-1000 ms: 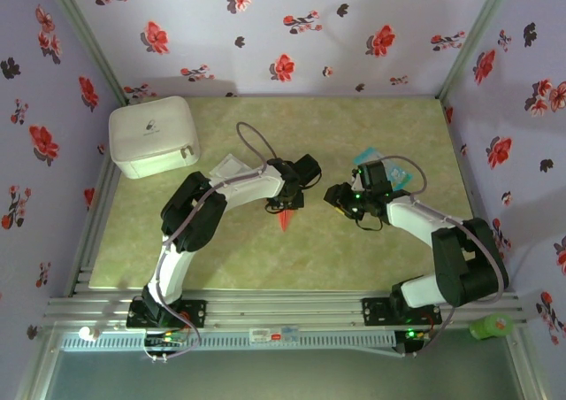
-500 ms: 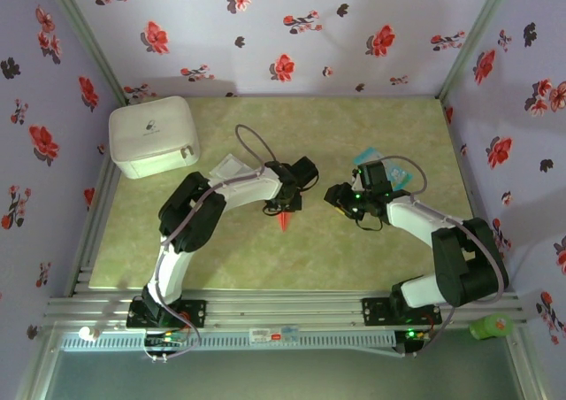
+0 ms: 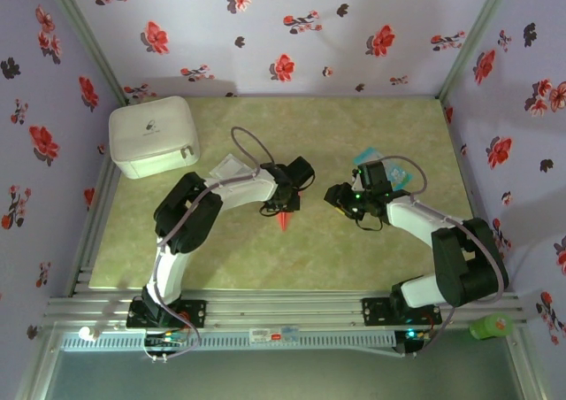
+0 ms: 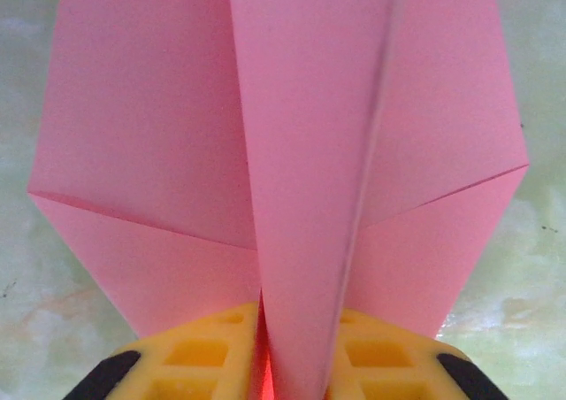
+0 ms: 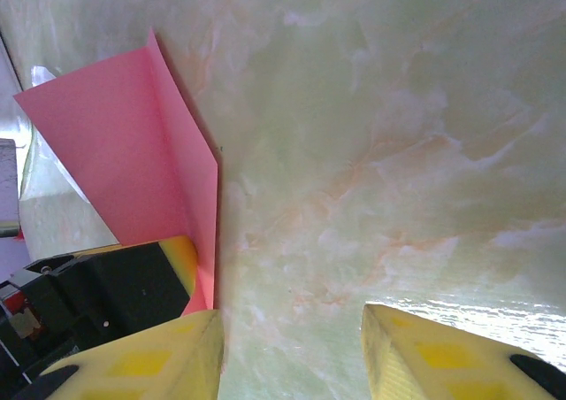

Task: Fold a paper plane with a square sheet of paper (pick it up from the middle)
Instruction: Move a paper plane to the center of the table.

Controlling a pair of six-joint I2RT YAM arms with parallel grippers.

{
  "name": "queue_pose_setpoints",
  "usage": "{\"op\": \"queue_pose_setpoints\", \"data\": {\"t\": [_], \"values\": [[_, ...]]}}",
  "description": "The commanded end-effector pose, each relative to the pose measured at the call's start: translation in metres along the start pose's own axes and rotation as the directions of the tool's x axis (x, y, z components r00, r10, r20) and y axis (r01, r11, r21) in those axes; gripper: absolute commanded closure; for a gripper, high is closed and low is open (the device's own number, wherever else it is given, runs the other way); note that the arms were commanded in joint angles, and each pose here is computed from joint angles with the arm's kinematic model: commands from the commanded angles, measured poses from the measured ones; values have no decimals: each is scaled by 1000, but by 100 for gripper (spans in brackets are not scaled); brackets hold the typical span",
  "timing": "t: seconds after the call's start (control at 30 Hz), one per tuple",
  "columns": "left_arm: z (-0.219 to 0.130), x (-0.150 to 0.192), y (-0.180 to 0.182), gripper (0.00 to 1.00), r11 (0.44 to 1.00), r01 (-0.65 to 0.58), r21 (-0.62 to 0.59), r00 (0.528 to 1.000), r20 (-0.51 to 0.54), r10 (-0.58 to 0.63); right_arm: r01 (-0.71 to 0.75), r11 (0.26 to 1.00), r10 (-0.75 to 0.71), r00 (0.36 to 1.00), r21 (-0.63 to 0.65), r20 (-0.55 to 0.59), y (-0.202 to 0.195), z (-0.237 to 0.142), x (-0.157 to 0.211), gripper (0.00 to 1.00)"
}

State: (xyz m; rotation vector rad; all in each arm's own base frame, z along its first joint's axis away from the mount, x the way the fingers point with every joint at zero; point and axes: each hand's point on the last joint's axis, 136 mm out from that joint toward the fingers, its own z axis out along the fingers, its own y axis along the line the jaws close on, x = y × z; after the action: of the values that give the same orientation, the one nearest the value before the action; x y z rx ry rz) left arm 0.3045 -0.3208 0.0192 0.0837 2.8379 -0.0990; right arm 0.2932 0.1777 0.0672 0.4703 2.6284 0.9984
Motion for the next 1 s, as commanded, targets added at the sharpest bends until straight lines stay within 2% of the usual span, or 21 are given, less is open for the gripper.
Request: {"op": "queue_pose_setpoints", "data": {"t": [0.0, 0.33, 0.73, 0.97], "values": [[11, 16, 6, 77, 999, -43, 2, 997, -56, 43, 4, 1000, -4, 1000, 4, 13, 2, 0, -7, 55], [21, 26, 5, 65, 998, -57, 10, 994, -89, 57, 1, 1000, -1, 1000, 6, 17, 1, 0, -7, 55], [16, 19, 2, 62, 999, 41, 9, 997, -69, -40, 3, 1000, -4, 1000, 4, 16, 3, 0, -9, 55], [-11, 1, -10, 61, 996, 68, 66, 998, -16, -67, 23, 1000, -24, 999, 12, 28, 5, -4, -11, 54]]}}
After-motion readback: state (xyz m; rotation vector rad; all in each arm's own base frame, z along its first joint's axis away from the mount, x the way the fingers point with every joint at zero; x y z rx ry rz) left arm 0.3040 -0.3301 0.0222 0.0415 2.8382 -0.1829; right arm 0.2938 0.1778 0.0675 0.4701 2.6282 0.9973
